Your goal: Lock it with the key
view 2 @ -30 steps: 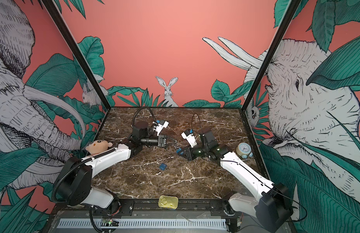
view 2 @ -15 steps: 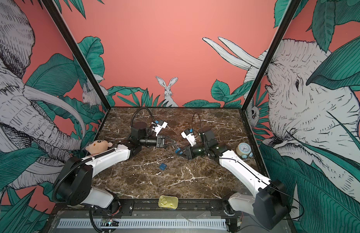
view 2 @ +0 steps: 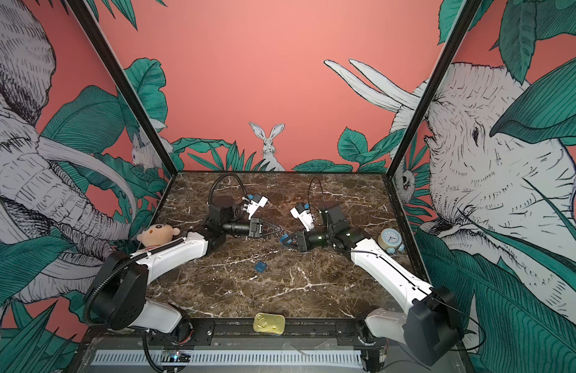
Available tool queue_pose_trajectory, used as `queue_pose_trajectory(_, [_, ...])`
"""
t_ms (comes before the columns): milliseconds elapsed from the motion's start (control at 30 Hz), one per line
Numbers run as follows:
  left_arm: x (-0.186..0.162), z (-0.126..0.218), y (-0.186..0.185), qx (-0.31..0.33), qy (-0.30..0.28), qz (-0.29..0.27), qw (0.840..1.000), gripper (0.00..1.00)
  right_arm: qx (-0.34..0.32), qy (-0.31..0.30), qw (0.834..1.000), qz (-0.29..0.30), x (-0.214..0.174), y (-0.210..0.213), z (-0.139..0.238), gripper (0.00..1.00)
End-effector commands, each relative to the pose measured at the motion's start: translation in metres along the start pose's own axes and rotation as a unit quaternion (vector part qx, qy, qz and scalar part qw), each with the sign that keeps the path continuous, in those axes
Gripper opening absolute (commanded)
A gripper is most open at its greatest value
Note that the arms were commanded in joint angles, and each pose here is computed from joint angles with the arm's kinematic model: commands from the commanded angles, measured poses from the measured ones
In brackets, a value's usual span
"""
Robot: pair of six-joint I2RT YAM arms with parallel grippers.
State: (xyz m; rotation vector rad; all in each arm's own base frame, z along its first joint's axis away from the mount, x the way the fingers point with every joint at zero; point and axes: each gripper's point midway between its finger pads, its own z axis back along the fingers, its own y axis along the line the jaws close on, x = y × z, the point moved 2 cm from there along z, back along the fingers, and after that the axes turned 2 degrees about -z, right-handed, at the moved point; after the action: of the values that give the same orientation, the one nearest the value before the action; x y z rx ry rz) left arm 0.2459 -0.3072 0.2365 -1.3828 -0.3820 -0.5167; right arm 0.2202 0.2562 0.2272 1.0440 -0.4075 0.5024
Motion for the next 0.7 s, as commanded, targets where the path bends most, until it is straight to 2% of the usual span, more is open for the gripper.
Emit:
queue_pose_trajectory(0, [0.002,0.007,-0.012,-0.01,-0.009,-0.023,1.0,0.17,0.037,-0.031,0.998,0.04,0.023,0.023,0.008,0.0])
queue_pose_trajectory(100, [0.0,0.007,-0.01,-0.009,-0.006,-0.022,1.0,0.12,0.045,-0.036,0.998,0.037,0.026,0.027,0.009,0.0])
queue_pose_trajectory(200, [-0.003,0.006,-0.007,-0.007,-0.002,-0.019,1.0,0.0,0.071,-0.044,0.996,0.033,0.031,0.037,0.011,0.0])
queue_pose_trajectory(467, [-0.008,0.003,0.008,0.0,0.0,-0.015,1.0,0.0,0.163,-0.067,0.984,0.024,0.044,0.077,0.027,0.0])
queue_pose_trajectory(667, [-0.004,-0.001,0.013,0.0,-0.003,-0.014,1.0,0.0,0.181,-0.075,0.98,0.024,0.045,0.089,0.036,0.0])
